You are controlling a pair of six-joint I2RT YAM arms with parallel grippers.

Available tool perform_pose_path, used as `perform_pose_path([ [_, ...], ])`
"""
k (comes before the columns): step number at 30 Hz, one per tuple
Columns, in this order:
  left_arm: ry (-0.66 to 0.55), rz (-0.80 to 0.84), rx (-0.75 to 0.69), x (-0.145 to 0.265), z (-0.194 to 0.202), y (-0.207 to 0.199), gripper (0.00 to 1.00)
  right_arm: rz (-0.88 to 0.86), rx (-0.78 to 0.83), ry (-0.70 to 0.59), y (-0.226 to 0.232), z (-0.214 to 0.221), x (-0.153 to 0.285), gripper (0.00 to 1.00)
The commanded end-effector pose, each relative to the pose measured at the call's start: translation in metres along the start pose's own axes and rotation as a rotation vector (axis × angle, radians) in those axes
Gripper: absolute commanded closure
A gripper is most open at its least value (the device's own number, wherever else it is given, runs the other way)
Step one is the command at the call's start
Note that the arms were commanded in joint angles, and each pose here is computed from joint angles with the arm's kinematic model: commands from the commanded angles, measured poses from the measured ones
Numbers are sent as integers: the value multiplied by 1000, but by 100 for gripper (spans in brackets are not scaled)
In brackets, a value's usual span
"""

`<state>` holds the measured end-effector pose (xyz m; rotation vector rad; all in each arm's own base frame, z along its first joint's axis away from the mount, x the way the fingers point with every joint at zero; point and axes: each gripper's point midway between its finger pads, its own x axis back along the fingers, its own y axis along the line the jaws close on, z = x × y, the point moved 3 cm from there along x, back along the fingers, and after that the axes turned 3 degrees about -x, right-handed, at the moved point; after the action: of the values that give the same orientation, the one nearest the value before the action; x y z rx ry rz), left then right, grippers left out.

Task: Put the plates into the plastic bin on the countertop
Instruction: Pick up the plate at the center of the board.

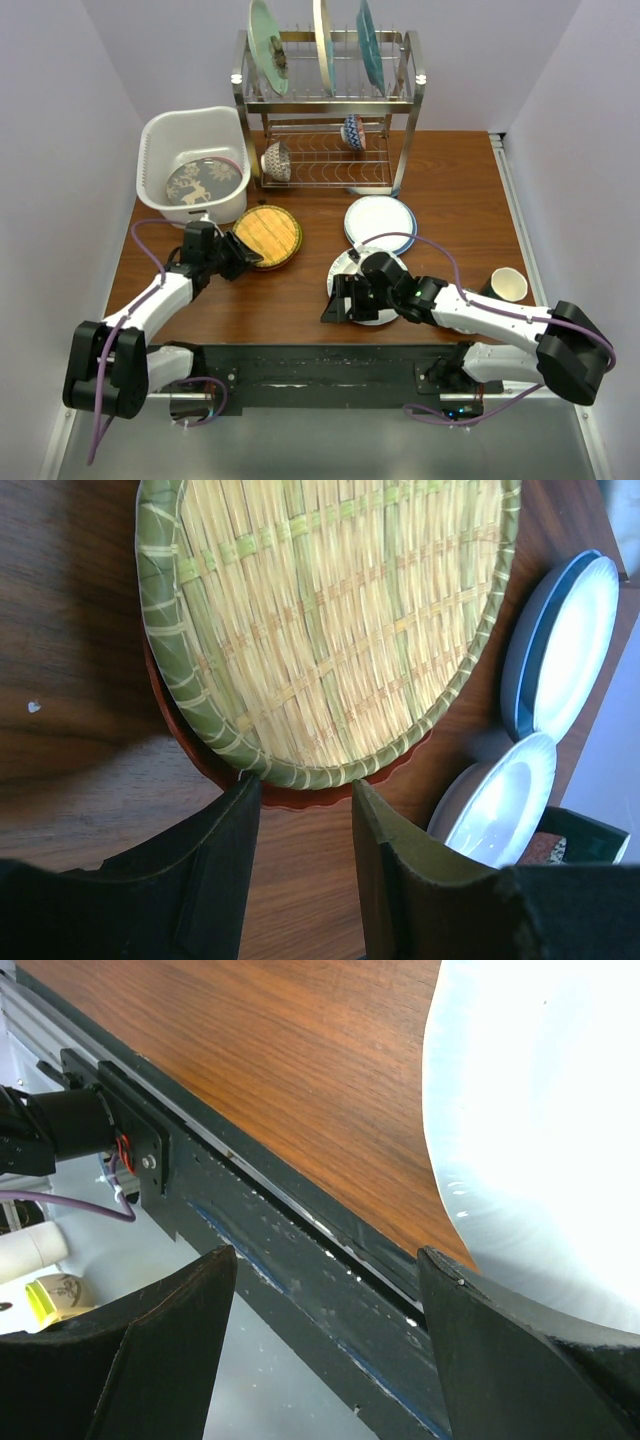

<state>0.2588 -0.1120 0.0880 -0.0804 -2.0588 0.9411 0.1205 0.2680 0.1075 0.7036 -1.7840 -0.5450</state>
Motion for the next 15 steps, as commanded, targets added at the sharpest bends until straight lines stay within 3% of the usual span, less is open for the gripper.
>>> perform_pose_path([
  [1,-42,-2,13,-6,-2,4,53,-44,12,-8,10,-6,0,23],
  [7,-24,-41,28,-15,5,15,52,-40,11,-6,8,-4,1,23],
  [12,-31,-35,30,-22,3,14,39,-41,12,-5,7,-4,1,23],
  [15,-32,-32,32,-24,2,13,37,-43,10,-6,8,-5,1,23],
])
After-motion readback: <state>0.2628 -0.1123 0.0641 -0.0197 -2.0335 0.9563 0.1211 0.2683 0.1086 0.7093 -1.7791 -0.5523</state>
